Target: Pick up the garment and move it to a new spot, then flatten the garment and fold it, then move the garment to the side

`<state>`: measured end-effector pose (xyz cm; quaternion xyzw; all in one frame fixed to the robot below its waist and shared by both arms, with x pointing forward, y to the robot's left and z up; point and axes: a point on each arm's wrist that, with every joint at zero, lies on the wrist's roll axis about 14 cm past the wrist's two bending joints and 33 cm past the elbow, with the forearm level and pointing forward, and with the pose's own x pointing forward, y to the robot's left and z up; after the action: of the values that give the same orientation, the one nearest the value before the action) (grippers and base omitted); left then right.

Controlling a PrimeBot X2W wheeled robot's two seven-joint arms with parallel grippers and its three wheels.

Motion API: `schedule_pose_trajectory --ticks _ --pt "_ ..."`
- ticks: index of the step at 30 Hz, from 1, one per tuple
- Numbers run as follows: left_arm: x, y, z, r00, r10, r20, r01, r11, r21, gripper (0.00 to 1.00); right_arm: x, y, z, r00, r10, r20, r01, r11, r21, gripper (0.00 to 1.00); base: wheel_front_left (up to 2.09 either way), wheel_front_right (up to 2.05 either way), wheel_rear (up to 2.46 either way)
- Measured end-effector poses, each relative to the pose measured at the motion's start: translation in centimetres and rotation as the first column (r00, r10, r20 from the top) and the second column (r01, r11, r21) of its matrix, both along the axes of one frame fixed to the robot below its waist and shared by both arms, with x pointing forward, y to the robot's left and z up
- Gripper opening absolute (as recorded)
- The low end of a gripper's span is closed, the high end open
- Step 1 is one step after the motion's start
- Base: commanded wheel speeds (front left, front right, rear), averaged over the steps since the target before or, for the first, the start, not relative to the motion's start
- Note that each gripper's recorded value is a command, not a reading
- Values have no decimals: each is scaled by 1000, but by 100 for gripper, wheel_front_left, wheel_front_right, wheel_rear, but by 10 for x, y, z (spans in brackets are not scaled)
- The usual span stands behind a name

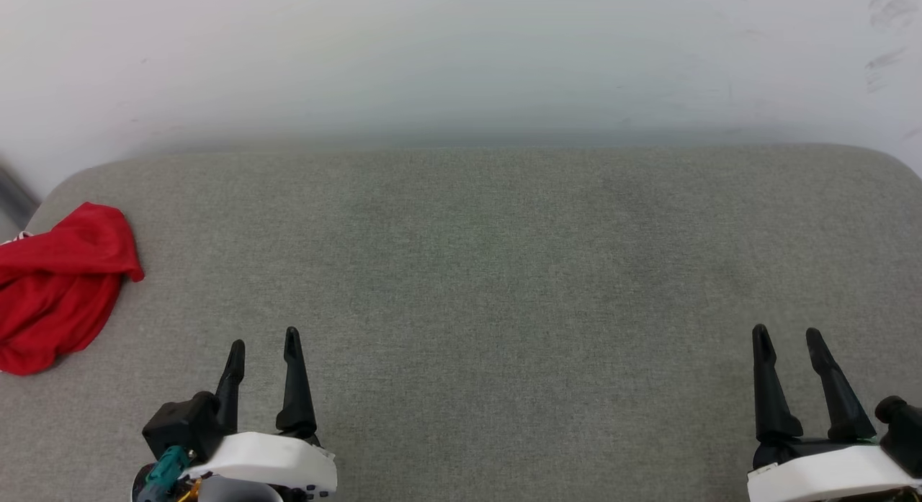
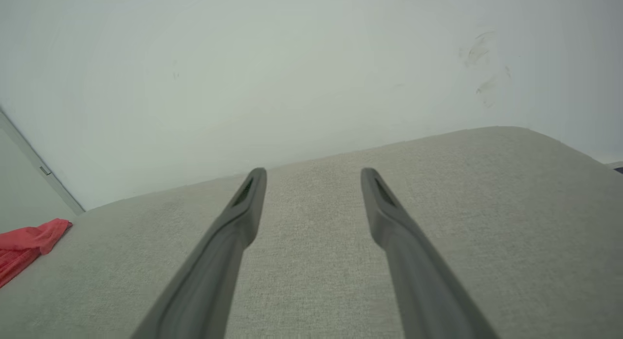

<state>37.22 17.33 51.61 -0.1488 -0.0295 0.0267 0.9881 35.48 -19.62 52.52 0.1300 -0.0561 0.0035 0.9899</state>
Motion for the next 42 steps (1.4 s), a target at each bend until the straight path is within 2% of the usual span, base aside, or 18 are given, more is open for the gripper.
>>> schedule_pose_trajectory --ticks 22,42 --pt "-5 -9 2 999 -24 33 18 986 164 100 -5 4 5 999 9 35 -4 988 -157 100 0 0 0" --pt "-10 -12 -5 999 -31 29 23 968 252 100 -10 0 3 999 -2 44 10 981 -192 100 0 0 0"
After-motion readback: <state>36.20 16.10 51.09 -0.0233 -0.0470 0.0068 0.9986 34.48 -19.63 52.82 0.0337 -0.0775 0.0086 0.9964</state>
